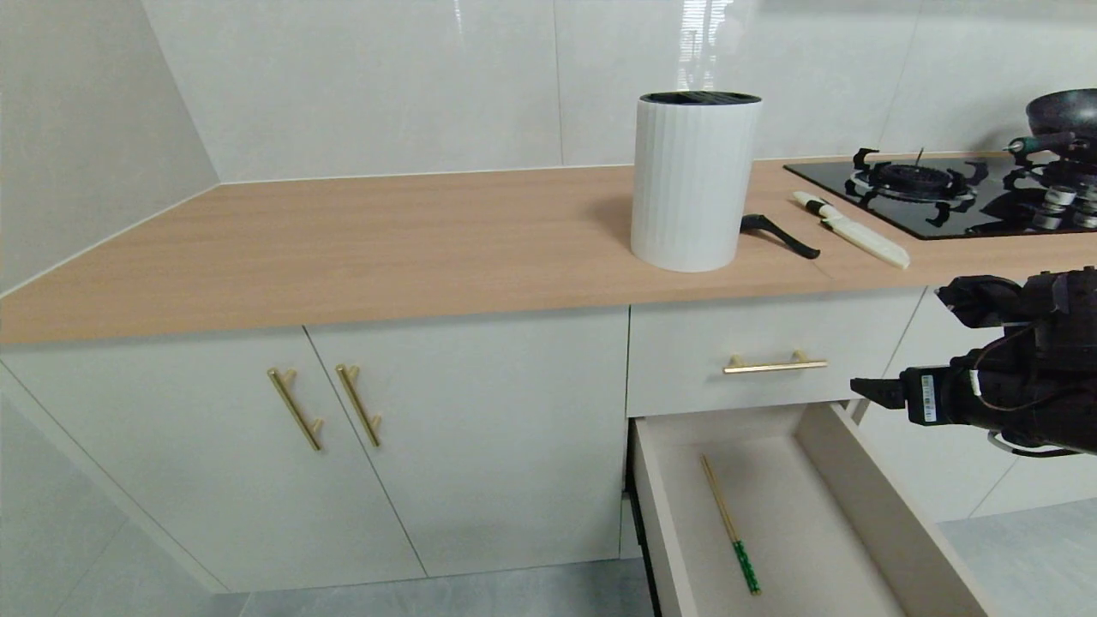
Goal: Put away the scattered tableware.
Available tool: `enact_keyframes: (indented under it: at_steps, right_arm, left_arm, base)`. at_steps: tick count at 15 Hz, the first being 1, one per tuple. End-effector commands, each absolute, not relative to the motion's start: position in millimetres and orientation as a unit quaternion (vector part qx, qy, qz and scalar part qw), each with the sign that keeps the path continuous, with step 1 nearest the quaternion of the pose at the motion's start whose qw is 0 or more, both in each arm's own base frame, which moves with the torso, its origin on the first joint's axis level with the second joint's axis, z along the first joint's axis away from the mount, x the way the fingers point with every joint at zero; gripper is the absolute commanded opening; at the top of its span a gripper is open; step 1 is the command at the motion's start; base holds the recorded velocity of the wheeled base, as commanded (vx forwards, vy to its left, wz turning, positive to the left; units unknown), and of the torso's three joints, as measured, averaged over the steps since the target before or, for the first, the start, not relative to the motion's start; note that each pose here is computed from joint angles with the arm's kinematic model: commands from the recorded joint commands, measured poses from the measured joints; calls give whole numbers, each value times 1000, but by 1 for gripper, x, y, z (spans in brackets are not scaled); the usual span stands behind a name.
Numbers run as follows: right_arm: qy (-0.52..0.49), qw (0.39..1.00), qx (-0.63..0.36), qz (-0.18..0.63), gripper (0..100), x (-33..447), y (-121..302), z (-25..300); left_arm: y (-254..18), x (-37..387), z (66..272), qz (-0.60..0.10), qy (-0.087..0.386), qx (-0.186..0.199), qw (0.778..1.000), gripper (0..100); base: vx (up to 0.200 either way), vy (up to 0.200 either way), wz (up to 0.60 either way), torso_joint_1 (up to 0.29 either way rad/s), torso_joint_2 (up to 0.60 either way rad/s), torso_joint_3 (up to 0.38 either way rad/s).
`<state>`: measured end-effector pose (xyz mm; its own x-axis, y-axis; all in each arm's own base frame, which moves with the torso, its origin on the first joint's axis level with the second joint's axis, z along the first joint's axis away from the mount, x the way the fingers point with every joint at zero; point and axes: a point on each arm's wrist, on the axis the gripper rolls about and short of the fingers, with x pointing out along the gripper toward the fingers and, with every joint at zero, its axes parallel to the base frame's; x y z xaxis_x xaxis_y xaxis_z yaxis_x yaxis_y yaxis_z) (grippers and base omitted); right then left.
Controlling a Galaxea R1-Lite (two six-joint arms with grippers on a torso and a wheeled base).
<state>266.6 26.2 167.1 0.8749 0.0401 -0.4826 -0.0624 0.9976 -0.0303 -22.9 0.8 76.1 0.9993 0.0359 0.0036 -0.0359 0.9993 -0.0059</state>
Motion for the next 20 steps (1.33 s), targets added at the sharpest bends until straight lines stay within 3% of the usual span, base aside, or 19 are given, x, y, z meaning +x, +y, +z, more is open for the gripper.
enact_keyframes:
  at_steps: [1,4,9,15,20]
  right_arm:
    - [248,968,-23,27,100,267,26,167]
    - [214,975,-48,30,100,280,20,178]
    - [153,981,-45,108,100,334,13,217]
    - [177,966,-70,173,100,410,18,196]
    - [191,954,-52,223,100,431,15,196]
  left_arm:
    - [1,-23,76,18,-1,-3,1000,100]
    - [1,-23,76,18,-1,-3,1000,100]
    - [1,-23,76,18,-1,-3,1000,100]
    - [1,-23,76,18,-1,-3,1000,100]
    - [1,-23,76,18,-1,-3,1000,100]
  base:
    - [0,0,0,168,-471,-305]
    - [0,0,0,178,-471,-292]
    - [0,0,0,164,-403,-240]
    - [0,0,0,15,-28,-15]
    - [0,0,0,0,0,0]
